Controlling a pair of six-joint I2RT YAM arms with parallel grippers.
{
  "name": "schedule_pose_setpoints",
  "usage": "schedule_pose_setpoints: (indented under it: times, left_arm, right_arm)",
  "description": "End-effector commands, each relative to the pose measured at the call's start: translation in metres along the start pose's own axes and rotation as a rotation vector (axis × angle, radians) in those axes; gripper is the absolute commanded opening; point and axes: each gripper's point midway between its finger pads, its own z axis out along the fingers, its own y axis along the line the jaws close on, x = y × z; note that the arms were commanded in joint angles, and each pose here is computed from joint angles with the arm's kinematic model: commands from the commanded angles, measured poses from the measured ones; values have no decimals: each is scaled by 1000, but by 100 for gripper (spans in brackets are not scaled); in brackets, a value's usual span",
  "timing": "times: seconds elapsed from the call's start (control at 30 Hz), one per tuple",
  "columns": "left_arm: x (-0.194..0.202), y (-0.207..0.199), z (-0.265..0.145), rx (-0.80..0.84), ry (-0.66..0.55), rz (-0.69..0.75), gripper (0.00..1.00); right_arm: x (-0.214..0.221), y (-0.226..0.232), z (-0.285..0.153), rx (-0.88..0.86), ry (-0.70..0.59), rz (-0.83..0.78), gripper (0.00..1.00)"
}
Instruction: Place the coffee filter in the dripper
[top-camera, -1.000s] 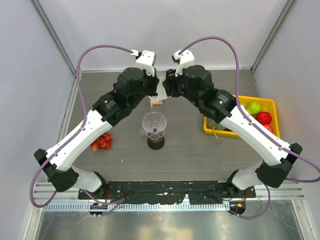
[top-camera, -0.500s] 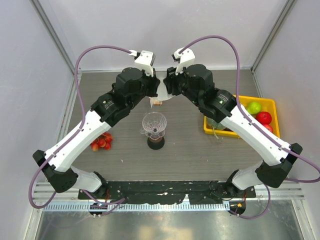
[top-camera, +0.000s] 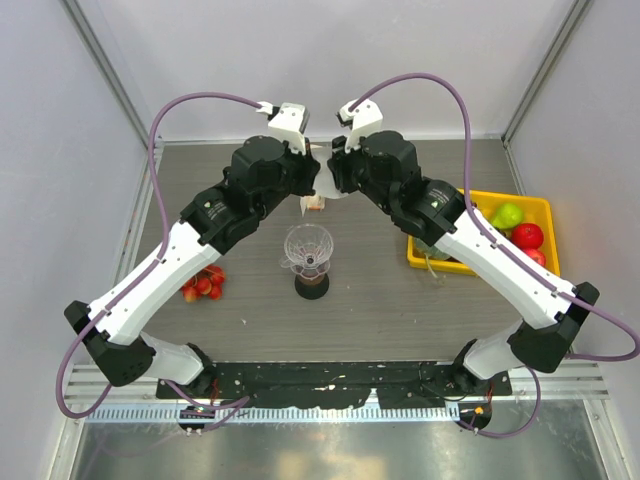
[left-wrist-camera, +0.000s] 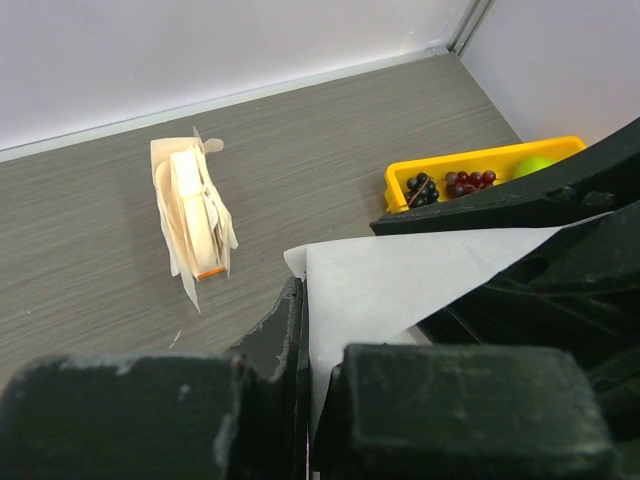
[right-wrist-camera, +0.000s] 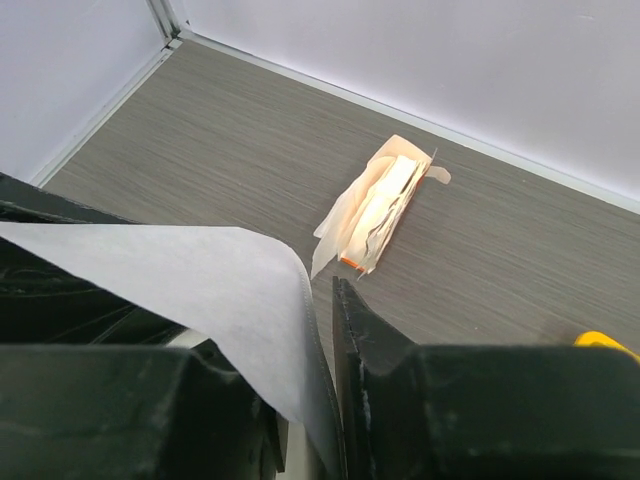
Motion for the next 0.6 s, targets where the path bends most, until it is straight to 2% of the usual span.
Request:
schedule_pose_setpoints:
  times: [0.0,0.13,0.23,0.33,0.4,0.43,0.5,0.57]
  left_arm:
    - [-24,-4,-14,28,-67,-52,0]
    - [-22,-3,-12,21,-61,-50,0]
    - [-22,-2,-11,13,-59,-46,0]
    - [-22,0,-9,-2,-57,-38,0]
    - [-19,2,-7,-14,-47,-33,0]
    - [-18,2,-6,-17,-45,-31,0]
    - [-16,6,-6,-35,-40,-19,0]
    - [-14,10,-5,-50,-37,-8,0]
  right_arm:
    - [-12,-14,-3,70,-31,-8,22]
    - [-11,-15,-2,80,-26,-8,16]
    - [-9,-15,-2,79,-22,-8,5]
    - [-11,-7,-3,33,-26,-1,5]
    - [-14,2,-5,-17,-32,16,19]
    - [-14,4,-6,-30,-28,18,33]
    - [-19,5,-11,-43,-31,16,46]
    - [-21,0,-15,-24,-26,0,48]
